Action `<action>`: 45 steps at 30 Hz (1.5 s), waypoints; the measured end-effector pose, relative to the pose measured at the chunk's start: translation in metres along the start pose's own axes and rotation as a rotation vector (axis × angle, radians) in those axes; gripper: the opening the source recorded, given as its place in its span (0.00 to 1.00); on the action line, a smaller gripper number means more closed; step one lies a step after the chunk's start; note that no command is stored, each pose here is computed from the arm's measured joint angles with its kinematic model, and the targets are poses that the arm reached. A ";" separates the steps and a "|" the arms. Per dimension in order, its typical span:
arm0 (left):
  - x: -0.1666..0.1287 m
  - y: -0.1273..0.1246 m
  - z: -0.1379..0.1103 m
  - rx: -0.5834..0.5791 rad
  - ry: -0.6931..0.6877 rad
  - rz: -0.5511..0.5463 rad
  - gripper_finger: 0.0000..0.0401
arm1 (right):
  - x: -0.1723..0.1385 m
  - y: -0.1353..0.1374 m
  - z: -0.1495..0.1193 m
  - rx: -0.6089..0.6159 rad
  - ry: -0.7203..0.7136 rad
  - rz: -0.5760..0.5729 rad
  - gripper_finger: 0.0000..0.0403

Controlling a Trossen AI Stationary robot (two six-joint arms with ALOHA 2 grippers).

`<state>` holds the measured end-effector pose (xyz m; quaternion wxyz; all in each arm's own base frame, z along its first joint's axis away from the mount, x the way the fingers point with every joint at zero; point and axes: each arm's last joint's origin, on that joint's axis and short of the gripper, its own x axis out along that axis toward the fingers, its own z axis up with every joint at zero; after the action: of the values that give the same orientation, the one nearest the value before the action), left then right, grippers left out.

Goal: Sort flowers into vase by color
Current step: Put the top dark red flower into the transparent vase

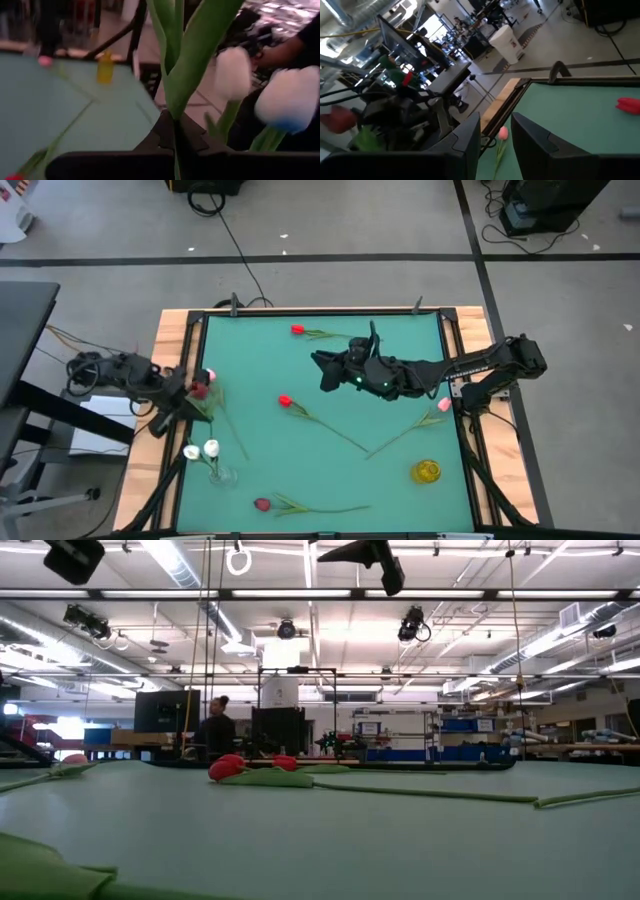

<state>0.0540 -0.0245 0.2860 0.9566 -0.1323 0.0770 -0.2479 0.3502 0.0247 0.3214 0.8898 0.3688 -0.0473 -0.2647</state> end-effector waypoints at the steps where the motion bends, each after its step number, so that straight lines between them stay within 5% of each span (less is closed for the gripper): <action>1: 0.001 0.000 0.001 0.021 -0.024 -0.011 0.00 | -0.001 0.000 -0.001 0.009 -0.001 -0.003 0.29; 7: 0.000 -0.008 0.018 0.130 -0.203 -0.111 0.00 | -0.005 0.004 -0.005 0.046 0.009 0.002 0.29; 21: 0.013 -0.008 0.007 0.044 -0.075 -0.227 0.00 | -0.013 0.011 -0.013 0.069 0.018 0.011 0.29; 45: 0.025 -0.016 0.007 0.182 -0.065 -0.308 0.01 | -0.012 0.010 -0.013 0.079 0.043 0.031 0.29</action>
<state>0.0701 -0.0494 0.2954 0.9173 -0.0635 0.0019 -0.3932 0.3480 0.0448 0.3205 0.8793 0.4087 -0.0443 -0.2406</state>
